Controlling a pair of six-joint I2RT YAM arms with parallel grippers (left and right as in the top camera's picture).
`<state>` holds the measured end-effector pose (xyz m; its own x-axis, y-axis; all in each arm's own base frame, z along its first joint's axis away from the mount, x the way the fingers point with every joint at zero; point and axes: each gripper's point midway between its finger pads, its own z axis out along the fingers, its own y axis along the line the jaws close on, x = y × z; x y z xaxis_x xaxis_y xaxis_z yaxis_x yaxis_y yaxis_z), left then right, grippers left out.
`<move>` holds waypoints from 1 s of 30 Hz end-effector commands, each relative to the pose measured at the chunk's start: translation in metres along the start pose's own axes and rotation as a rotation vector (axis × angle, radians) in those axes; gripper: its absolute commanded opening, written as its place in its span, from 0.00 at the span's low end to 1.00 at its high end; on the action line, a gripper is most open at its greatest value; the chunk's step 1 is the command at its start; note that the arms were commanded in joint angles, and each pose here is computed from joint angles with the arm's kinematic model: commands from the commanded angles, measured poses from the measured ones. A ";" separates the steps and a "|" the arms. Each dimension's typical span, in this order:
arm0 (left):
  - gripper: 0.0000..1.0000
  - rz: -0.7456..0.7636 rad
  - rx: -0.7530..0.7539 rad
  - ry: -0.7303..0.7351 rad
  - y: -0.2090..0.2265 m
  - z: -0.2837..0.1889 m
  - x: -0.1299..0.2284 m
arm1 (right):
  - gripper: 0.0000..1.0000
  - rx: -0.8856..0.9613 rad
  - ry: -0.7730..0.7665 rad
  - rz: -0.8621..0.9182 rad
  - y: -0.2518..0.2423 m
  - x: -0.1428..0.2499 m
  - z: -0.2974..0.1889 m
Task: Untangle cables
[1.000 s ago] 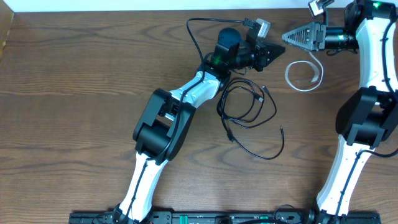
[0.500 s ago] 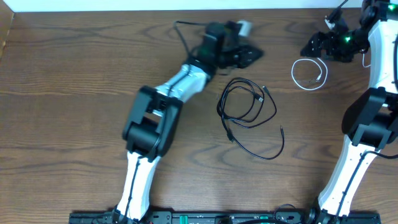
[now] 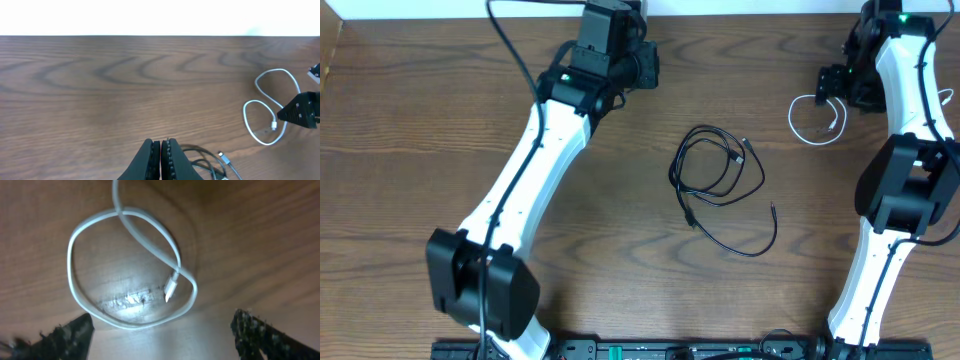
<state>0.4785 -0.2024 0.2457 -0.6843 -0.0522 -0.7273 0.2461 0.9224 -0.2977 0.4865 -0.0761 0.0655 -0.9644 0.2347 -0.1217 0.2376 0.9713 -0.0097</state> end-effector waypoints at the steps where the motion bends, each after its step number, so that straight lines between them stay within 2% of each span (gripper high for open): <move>1: 0.09 0.023 -0.092 0.041 0.018 0.005 0.012 | 0.83 -0.043 -0.022 -0.054 0.006 -0.001 0.011; 6: 0.09 0.021 -0.106 0.102 0.021 0.004 0.027 | 0.76 -0.042 -0.060 -0.057 0.006 -0.007 0.032; 17: 0.16 0.014 -0.128 0.187 0.026 0.000 0.048 | 0.45 -0.029 -0.064 0.018 -0.001 0.001 0.065; 20: 0.17 0.012 -0.131 0.197 0.027 -0.001 0.050 | 0.29 -0.003 -0.072 0.032 -0.007 -0.001 0.065; 21: 0.17 0.013 -0.132 0.200 0.027 -0.001 0.051 | 0.21 0.015 -0.076 0.044 -0.011 -0.002 0.065; 22: 0.17 0.012 -0.133 0.203 0.027 -0.001 0.052 | 0.08 0.044 -0.087 0.069 -0.017 -0.004 0.064; 23: 0.17 0.012 -0.133 0.204 0.027 -0.001 0.052 | 0.02 0.059 -0.093 0.081 -0.020 -0.006 0.064; 25: 0.17 0.012 -0.133 0.205 0.027 -0.001 0.052 | 0.01 0.077 -0.122 0.107 -0.028 -0.013 0.061; 27: 0.22 0.012 -0.133 0.205 0.027 -0.001 0.052 | 0.01 0.076 -0.155 0.127 -0.036 -0.024 0.052; 30: 0.22 0.012 -0.133 0.205 0.027 -0.001 0.052 | 0.01 0.076 -0.221 0.193 -0.060 -0.047 0.021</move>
<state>0.4483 -0.1795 0.2036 -0.8083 0.0160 -0.5885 0.1702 0.9633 -0.2076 0.5029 -0.1080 0.0105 -0.9186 0.3154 -0.2380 0.3329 0.9422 -0.0365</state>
